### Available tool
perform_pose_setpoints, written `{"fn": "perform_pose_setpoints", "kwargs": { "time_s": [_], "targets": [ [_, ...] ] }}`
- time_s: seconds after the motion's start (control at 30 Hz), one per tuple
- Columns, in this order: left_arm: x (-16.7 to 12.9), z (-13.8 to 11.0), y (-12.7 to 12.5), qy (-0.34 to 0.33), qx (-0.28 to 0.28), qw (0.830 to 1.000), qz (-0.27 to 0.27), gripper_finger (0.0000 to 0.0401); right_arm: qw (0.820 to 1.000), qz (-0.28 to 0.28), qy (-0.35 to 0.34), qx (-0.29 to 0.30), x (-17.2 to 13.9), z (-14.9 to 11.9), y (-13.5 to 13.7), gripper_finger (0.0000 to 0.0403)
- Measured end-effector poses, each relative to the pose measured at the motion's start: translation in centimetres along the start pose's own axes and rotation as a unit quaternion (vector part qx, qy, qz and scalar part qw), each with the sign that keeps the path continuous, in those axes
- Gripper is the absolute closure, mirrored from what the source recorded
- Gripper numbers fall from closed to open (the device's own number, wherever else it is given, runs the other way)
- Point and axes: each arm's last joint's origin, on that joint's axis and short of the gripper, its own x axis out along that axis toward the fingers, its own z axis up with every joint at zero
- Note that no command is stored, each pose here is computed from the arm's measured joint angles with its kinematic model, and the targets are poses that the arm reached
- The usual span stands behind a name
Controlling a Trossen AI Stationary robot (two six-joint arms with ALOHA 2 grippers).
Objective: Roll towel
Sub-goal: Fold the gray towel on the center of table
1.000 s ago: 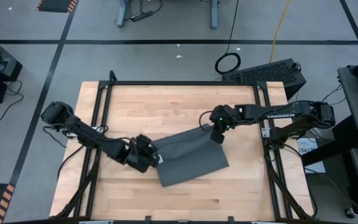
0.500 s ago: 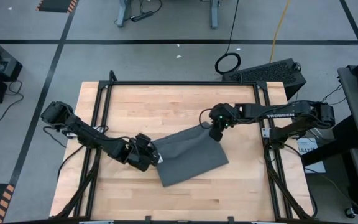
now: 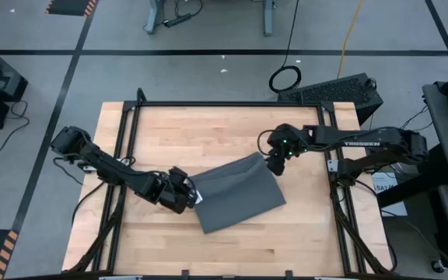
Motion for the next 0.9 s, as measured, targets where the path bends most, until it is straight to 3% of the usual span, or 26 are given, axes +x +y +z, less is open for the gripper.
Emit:
{"fn": "perform_pose_setpoints", "kwargs": {
  "time_s": [0.13,0.23,0.4,0.53,0.67,0.9],
  "targets": [
    [-2.0,0.6,0.5,0.068,0.033,0.997,0.026,0.0248,0.999,0.050,0.008,0.001,-0.4,0.0,0.3,0.0251],
    [-3.7,1.3,1.0,0.092,0.045,0.995,0.017,0.0237,0.996,0.085,0.020,0.007,-0.3,-0.1,0.4,0.0254],
    [-4.8,3.2,0.4,0.016,0.067,0.996,-0.051,0.0234,0.991,0.133,0.024,0.015,0.1,0.3,0.7,0.0262],
    [-3.6,4.4,0.3,-0.007,0.089,0.995,-0.046,0.0234,0.989,0.148,0.017,0.024,1.1,0.9,0.6,0.0269],
    [-1.3,4.9,1.3,0.016,0.082,0.996,-0.019,0.0234,0.983,0.172,0.039,0.045,2.9,1.3,-0.1,0.0273],
    [1.0,5.3,2.1,0.014,0.050,0.995,-0.085,0.0234,0.983,0.150,0.103,-0.006,6.2,3.2,-1.0,0.0273]
  ]
}}
